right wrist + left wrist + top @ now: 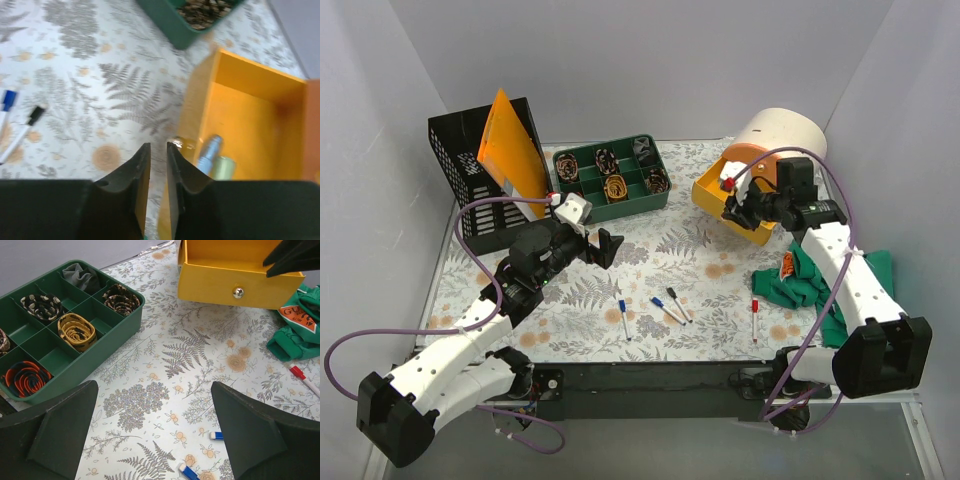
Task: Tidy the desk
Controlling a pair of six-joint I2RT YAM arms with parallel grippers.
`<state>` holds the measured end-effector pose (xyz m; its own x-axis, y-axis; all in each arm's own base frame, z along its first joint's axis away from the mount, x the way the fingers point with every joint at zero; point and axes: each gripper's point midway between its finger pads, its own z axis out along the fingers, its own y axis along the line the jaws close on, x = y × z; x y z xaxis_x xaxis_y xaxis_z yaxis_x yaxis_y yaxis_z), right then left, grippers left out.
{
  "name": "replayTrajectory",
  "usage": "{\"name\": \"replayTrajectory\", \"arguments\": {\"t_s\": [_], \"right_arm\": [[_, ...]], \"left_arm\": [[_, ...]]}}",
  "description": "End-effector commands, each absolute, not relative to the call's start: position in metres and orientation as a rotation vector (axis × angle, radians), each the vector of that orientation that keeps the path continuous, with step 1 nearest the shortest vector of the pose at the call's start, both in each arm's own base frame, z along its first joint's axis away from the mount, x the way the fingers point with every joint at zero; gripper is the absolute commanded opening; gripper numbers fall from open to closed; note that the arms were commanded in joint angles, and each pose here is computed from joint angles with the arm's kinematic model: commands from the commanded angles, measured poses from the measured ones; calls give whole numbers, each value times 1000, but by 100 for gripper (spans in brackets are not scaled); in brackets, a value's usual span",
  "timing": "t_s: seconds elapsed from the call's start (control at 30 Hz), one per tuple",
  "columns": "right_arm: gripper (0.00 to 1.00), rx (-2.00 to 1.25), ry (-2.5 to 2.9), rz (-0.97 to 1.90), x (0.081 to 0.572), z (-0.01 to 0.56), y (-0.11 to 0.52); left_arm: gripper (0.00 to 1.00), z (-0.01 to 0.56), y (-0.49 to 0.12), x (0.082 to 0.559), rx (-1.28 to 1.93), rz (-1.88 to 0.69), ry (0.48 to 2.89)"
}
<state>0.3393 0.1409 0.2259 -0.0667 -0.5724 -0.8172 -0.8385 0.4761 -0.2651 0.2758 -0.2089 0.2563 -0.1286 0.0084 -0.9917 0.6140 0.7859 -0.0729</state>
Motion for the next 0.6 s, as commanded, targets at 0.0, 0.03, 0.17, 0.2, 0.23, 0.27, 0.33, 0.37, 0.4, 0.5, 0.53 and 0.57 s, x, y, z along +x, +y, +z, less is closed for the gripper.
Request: {"name": "replayTrajectory", "arguments": {"t_s": [0.0,0.03,0.17,0.2,0.23,0.27,0.33,0.37,0.4,0.5,0.53,0.57], "right_arm": [[16,-1433,1632,620,286,205,178],[13,-1438,1664,605,287,196,175],[4,-1410,1829,566,295,166,170],[2,-1402,1855,536,300,162,171],[1,-1335,1953,455,309,154,161],[1,-1314,2001,421,315,145,157],[1,-1270,2052,353,325,138,151],[1,-1224,2115,295,330,130,142],[1,-1203,2128,261,334,128,139],[1,-1113,2152,124,350,125,124],[1,-1090,2132,82,358,127,121],[1,-1051,2130,5,365,131,112]], "left_arm": [[98,263,-208,275,511,-554,1615],[98,262,-208,275,511,-554,1616],[98,262,-208,275,511,-554,1618],[98,261,-208,276,511,-552,1620],[98,261,-208,276,511,-552,1620],[98,261,-208,275,512,-554,1619],[98,261,-208,276,511,-552,1620],[98,261,-208,276,511,-552,1620],[98,261,-209,275,511,-555,1620],[98,262,-208,275,513,-553,1617],[98,262,-208,275,512,-554,1618],[98,262,-208,275,513,-553,1617]]}}
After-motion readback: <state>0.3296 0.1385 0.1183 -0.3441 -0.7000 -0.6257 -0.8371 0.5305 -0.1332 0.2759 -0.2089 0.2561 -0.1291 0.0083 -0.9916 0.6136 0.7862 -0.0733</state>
